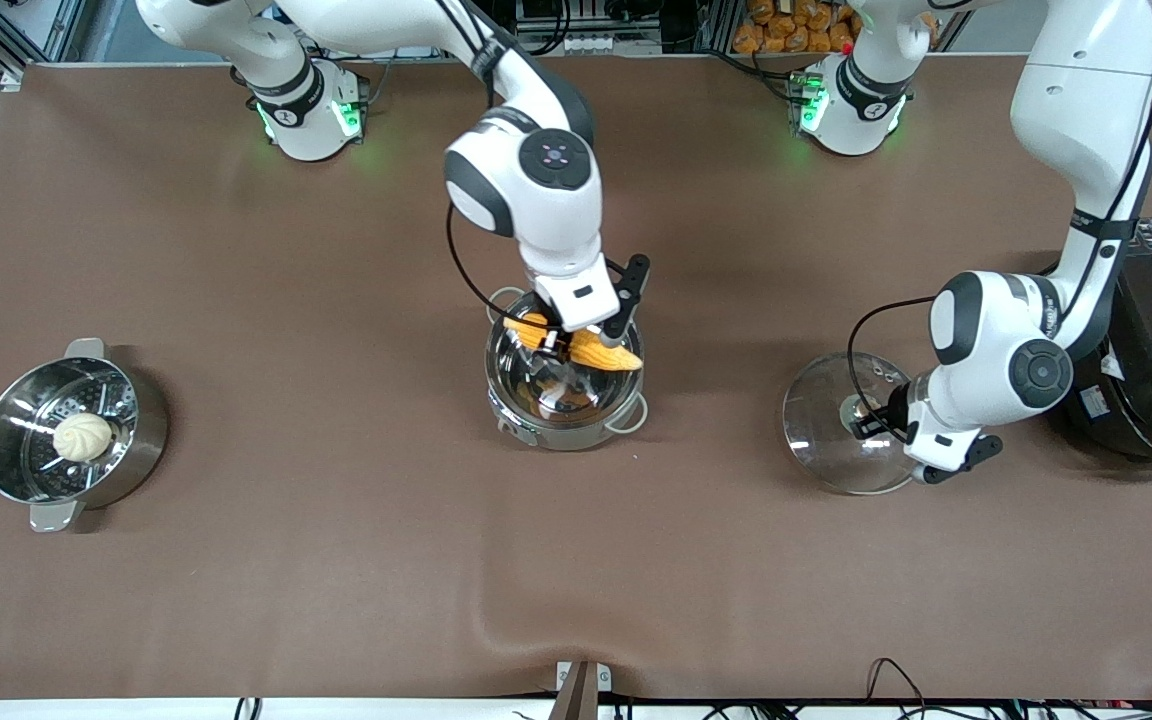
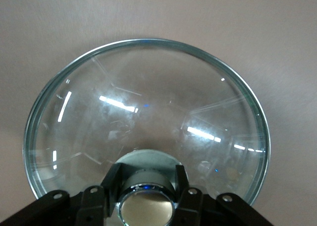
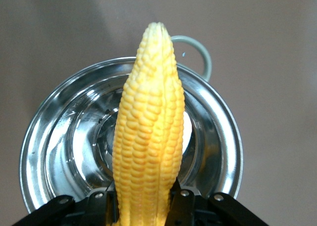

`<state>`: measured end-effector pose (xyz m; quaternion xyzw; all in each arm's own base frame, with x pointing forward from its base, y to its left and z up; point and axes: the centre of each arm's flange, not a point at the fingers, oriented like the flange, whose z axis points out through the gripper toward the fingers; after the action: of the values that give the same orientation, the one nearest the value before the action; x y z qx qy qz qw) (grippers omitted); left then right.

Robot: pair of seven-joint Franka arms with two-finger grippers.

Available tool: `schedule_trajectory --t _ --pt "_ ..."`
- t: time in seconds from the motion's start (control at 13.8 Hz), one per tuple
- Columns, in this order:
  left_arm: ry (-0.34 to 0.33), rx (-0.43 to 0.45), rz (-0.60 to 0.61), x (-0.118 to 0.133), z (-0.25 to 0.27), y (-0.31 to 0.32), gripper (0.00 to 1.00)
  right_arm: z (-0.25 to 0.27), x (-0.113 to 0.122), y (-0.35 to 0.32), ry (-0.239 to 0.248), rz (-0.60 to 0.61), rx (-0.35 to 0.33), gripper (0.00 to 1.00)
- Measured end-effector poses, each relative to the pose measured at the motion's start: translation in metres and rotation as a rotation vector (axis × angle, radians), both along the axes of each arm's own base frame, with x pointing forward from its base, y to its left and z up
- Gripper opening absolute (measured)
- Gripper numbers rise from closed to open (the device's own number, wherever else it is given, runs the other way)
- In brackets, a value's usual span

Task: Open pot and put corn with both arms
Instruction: 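Lower the corn into the pot with the right gripper while the left sets lid down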

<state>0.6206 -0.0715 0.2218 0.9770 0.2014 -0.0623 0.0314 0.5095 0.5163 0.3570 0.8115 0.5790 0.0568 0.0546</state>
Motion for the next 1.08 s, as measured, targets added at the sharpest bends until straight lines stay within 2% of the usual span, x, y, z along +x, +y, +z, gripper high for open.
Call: schedule_trajectory --t 0.36,0.43,0.58,0.72,1.01,1.08 --pt "-0.017 -0.005 -0.012 -0.004 -0.004 -0.007 0.49 -0.01 0.001 -0.005 -0.002 0.007 -0.037 0.37" --pt "-0.034 -0.007 -0.011 -0.001 0.0 -0.007 0.56 -0.013 0.002 -0.006 -0.01 0.014 -0.051 0.34" --pt "-0.07 -0.009 -0.009 0.009 0.018 -0.008 0.77 -0.016 0.004 -0.009 -0.015 0.015 -0.063 0.37" --pt "-0.101 -0.011 -0.01 0.021 0.044 -0.009 0.97 -0.016 0.006 -0.01 -0.02 0.015 -0.065 0.54" --pt "-0.179 -0.004 -0.037 0.029 0.168 -0.017 1.0 -0.011 0.008 -0.012 -0.027 0.01 -0.063 0.96" --pt "-0.204 -0.002 -0.055 0.027 0.199 -0.019 1.0 -0.008 0.01 -0.014 -0.028 0.005 -0.067 1.0"
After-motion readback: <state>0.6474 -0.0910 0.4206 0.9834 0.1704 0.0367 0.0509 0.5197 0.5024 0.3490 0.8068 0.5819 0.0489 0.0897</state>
